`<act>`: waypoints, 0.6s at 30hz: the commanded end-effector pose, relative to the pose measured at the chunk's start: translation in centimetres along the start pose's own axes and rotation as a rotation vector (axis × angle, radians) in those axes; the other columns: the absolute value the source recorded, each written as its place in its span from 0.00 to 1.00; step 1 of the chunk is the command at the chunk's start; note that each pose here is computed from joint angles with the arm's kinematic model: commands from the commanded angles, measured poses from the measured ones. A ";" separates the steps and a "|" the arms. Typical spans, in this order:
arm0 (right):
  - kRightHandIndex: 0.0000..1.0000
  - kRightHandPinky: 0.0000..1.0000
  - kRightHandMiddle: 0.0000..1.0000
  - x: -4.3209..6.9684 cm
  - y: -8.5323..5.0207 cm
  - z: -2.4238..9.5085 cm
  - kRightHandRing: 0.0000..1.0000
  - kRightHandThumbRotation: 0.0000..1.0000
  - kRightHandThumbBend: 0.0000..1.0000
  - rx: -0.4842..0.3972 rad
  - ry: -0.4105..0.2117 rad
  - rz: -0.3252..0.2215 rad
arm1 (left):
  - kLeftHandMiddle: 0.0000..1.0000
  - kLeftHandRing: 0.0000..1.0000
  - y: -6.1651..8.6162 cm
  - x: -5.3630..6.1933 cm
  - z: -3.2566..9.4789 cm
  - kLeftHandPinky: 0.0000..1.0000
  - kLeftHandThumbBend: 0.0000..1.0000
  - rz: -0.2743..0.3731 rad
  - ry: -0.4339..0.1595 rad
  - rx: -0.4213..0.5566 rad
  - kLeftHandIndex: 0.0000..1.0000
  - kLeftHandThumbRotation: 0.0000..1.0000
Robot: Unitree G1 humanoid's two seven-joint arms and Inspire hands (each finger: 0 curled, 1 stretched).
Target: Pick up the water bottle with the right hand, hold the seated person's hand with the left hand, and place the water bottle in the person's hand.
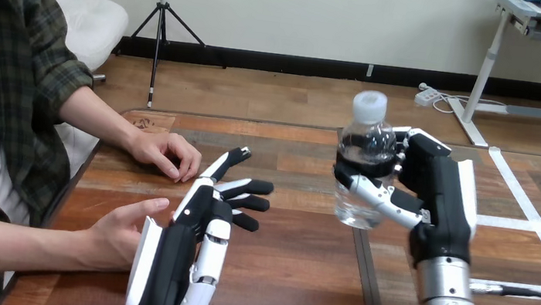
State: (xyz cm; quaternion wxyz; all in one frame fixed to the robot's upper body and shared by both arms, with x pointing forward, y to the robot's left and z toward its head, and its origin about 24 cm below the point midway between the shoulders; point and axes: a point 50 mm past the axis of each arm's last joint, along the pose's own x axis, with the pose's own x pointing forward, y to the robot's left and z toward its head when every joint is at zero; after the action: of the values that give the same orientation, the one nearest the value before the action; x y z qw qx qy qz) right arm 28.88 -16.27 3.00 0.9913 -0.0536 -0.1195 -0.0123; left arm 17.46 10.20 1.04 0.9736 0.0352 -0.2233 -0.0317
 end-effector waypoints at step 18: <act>0.47 0.33 0.46 0.6 2.2 2.7 0.39 0.00 0.41 0.211 -0.107 0.004 | 0.82 0.80 3.3 2.5 1.4 0.66 0.48 -0.101 -0.054 0.200 0.87 0.09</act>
State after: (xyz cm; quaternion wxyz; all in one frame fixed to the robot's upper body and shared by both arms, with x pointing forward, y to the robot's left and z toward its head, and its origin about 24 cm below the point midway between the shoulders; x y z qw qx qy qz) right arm 28.22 -14.22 2.50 0.9935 0.0199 -0.1118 0.0096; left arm 18.10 11.97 1.34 0.9737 0.0869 -0.2029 -0.0563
